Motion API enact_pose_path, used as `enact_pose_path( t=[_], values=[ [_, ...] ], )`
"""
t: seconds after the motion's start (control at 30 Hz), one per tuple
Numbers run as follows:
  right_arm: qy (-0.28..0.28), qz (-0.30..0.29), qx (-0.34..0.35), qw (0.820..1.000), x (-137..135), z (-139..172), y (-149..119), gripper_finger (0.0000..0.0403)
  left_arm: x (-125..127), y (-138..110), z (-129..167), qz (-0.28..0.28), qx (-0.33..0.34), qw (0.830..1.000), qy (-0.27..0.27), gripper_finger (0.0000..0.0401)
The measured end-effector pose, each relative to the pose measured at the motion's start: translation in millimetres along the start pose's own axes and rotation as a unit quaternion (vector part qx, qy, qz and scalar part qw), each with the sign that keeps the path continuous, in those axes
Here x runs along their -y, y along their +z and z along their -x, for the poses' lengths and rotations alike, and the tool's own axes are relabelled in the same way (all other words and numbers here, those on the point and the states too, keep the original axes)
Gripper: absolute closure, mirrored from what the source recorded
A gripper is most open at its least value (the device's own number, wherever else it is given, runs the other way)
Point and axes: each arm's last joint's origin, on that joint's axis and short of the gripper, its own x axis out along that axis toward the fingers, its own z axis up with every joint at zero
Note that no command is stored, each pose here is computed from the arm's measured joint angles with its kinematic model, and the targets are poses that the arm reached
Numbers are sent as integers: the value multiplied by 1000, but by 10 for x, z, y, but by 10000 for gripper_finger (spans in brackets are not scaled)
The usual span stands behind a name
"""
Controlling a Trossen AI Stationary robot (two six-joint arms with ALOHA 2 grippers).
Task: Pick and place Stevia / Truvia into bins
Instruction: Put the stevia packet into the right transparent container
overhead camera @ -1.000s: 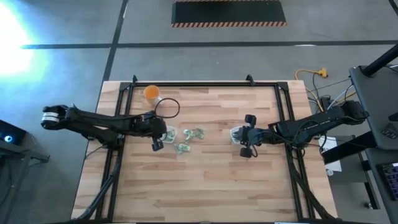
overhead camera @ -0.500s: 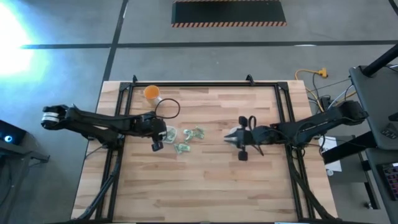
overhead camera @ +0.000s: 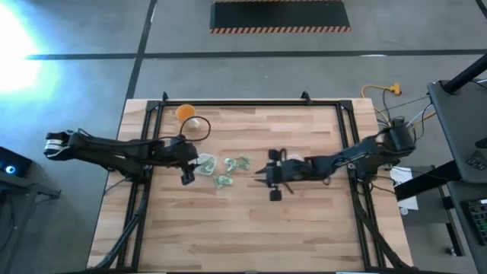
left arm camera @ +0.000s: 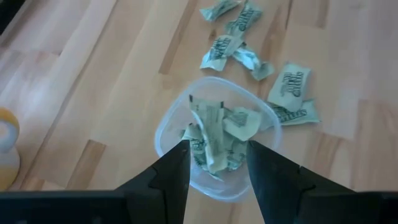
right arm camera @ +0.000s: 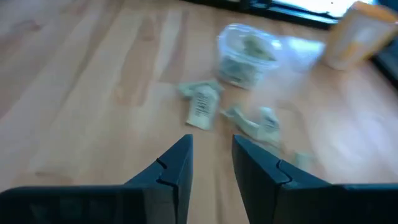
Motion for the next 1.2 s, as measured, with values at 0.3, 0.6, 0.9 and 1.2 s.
enact_pose_path(
  t=[0.3,0.6,0.9,1.2],
  values=[
    [63,2,-16,998,-30,-641,93,252,34,-9,28,-9,6,1000,-2,260],
    [63,-3,-60,996,5,-1142,150,212,82,-47,29,-5,-8,1000,-7,260],
    [80,-1,-106,991,12,-1420,111,209,191,-97,62,-6,-10,1000,-17,260],
    [65,-6,-115,991,60,-1425,86,226,223,-110,78,-16,-4,1000,-9,260]
  ],
)
